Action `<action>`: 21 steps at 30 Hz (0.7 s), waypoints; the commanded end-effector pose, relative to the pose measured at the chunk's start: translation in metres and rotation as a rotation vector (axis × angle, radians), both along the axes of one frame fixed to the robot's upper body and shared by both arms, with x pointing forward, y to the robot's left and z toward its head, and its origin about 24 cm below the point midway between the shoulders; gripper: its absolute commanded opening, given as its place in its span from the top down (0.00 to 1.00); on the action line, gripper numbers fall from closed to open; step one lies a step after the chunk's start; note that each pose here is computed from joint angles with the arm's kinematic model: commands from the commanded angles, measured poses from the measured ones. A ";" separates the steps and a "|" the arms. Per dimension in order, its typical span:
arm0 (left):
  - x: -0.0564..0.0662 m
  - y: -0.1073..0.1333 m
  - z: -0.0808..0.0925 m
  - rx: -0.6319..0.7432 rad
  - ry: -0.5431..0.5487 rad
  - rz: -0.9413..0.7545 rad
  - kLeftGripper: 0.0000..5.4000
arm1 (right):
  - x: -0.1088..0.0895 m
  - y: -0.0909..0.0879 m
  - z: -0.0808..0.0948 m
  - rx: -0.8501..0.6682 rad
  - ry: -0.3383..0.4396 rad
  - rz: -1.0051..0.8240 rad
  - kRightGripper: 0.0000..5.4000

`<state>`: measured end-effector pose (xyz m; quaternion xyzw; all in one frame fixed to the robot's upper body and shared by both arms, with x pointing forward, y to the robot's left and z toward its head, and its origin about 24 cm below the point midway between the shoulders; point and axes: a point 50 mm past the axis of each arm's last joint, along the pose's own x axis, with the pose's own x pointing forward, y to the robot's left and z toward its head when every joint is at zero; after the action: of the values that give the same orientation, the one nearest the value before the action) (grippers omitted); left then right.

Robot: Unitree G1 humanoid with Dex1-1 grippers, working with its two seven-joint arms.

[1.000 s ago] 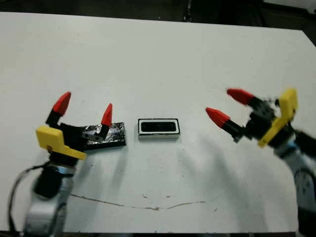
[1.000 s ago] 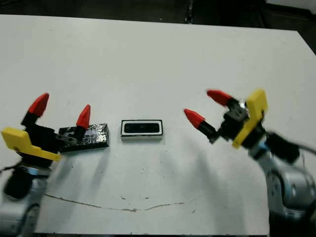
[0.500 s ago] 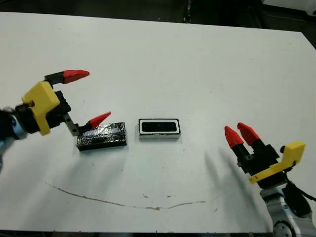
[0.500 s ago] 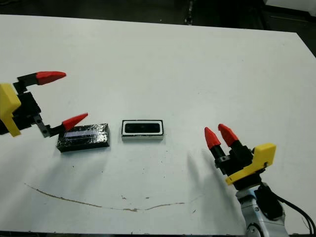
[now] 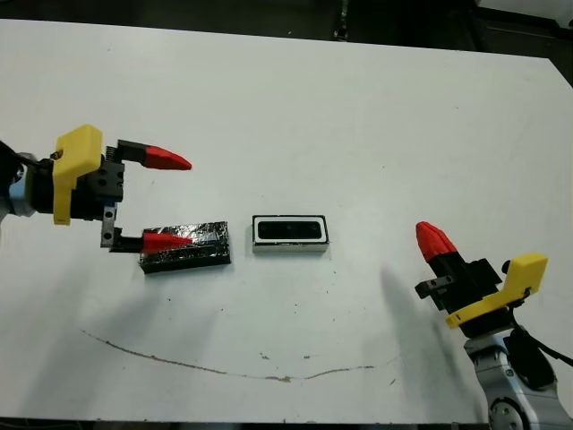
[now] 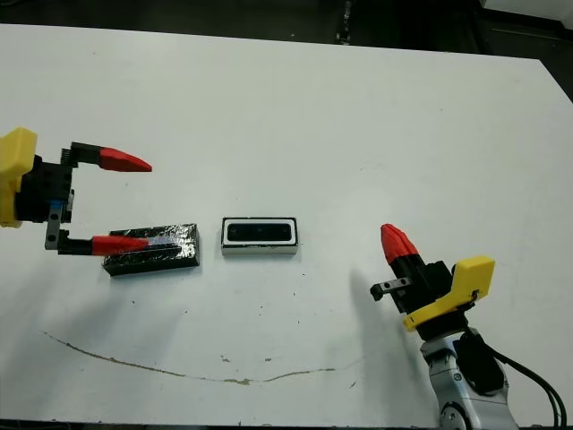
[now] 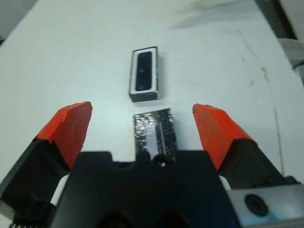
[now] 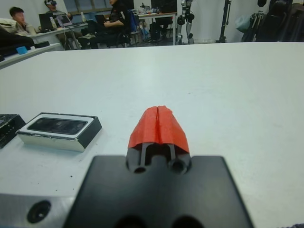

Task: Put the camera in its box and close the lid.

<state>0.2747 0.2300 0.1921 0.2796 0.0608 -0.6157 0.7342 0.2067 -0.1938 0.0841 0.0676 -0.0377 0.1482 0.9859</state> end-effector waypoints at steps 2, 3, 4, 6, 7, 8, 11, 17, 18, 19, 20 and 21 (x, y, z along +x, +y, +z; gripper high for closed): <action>-0.003 -0.004 -0.013 -0.041 0.012 -0.039 0.00 | -0.001 -0.002 -0.001 -0.014 0.016 -0.007 1.00; -0.004 -0.005 -0.015 -0.045 0.011 -0.040 0.00 | -0.001 -0.002 -0.001 -0.012 0.018 -0.008 1.00; -0.004 -0.005 -0.017 -0.048 0.011 -0.042 0.00 | -0.001 -0.002 -0.001 -0.011 0.020 -0.009 1.00; -0.005 -0.006 -0.020 -0.048 0.011 -0.043 0.00 | -0.001 -0.002 -0.001 -0.007 0.023 -0.009 1.00; -0.005 -0.006 -0.022 -0.046 0.010 -0.039 0.00 | -0.001 -0.002 -0.001 -0.007 0.025 -0.010 1.00; -0.005 -0.006 -0.024 -0.040 0.011 -0.024 0.00 | -0.001 -0.002 -0.002 -0.005 0.022 -0.005 1.00; -0.005 -0.006 -0.030 -0.014 -0.004 0.008 0.00 | -0.001 -0.003 -0.002 -0.002 0.023 -0.003 1.00; -0.004 -0.009 -0.036 0.039 0.012 0.032 0.00 | -0.001 -0.002 -0.001 -0.004 0.016 -0.004 1.00; -0.004 -0.009 -0.037 0.053 0.011 0.036 0.00 | -0.001 -0.002 -0.001 -0.003 0.016 -0.003 1.00; -0.004 -0.010 -0.037 0.073 0.010 0.038 0.00 | -0.001 -0.002 -0.001 -0.004 0.015 -0.002 1.00; -0.004 -0.010 -0.037 0.086 0.012 0.041 0.00 | -0.001 -0.002 -0.001 -0.003 0.015 -0.001 1.00; -0.004 -0.010 -0.037 0.092 0.006 0.041 0.00 | -0.001 -0.002 -0.001 -0.007 0.013 -0.002 1.00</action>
<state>0.2719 0.2190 0.1568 0.2979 0.0836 -0.6017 0.7364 0.2072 -0.1924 0.0848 0.0717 -0.0377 0.1500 0.9854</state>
